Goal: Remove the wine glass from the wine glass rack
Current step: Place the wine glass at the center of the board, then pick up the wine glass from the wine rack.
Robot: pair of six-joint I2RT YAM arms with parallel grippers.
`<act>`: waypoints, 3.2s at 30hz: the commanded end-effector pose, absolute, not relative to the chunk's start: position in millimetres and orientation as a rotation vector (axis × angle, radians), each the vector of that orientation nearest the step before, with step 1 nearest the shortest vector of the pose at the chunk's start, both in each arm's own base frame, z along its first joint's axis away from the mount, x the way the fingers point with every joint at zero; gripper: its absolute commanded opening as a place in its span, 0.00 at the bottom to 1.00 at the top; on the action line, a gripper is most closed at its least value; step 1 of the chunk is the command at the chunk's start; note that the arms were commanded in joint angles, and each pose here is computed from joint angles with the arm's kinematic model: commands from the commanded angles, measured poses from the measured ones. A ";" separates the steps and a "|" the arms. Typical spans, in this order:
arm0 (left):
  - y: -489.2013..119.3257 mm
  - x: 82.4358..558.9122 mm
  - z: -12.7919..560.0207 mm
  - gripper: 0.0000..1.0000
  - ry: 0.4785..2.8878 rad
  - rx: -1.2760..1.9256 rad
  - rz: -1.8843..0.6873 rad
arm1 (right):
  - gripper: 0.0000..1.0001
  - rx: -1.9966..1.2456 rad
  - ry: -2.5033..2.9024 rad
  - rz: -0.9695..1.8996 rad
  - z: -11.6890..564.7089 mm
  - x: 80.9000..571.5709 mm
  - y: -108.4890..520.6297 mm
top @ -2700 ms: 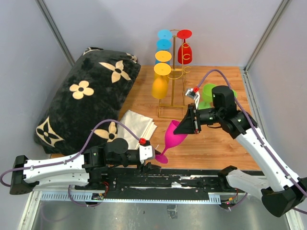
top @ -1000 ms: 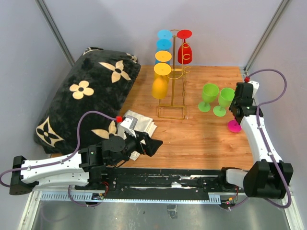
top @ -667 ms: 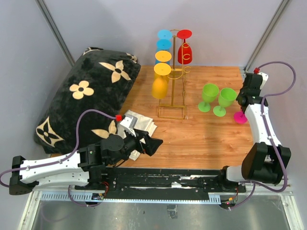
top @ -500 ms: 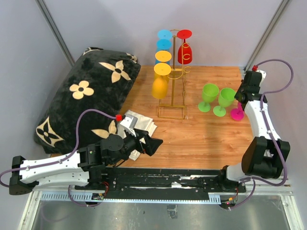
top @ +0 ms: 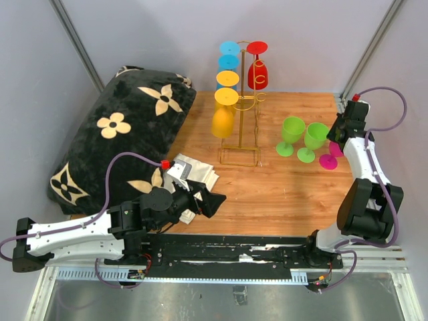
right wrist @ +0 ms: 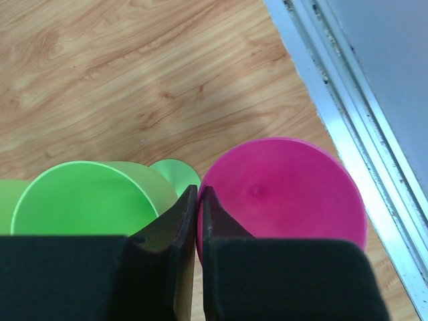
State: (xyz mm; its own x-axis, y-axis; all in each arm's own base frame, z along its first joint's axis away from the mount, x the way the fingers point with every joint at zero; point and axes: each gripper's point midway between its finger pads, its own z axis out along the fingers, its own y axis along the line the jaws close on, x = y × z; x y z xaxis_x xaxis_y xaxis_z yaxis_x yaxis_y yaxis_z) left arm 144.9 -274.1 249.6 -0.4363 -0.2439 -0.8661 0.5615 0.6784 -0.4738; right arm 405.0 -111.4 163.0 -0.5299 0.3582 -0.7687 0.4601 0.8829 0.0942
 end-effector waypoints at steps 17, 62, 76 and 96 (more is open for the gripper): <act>-278.3 146.5 266.1 1.00 1.778 0.223 -0.963 | 0.18 0.543 2.251 -0.112 175.3 396.3 -104.5; -287.7 145.1 257.5 1.00 1.843 0.244 -0.943 | 0.74 0.245 1.845 0.510 359.1 385.5 -2.1; -280.7 146.6 260.1 1.00 1.826 0.224 -0.938 | 0.63 0.237 1.631 1.065 421.7 455.4 57.1; -274.1 149.9 261.4 1.00 1.820 0.212 -0.906 | 0.58 0.407 1.628 1.156 412.3 576.3 135.2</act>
State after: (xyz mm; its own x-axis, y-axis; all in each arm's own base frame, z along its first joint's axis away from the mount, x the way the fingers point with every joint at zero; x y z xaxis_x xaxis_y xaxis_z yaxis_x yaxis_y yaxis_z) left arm 145.3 -278.6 247.4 -0.4653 -0.2285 -0.8551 0.5392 0.6930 -0.4786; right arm 570.7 133.2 384.9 -0.4504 0.6914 -0.5650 -0.2662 0.5000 0.8241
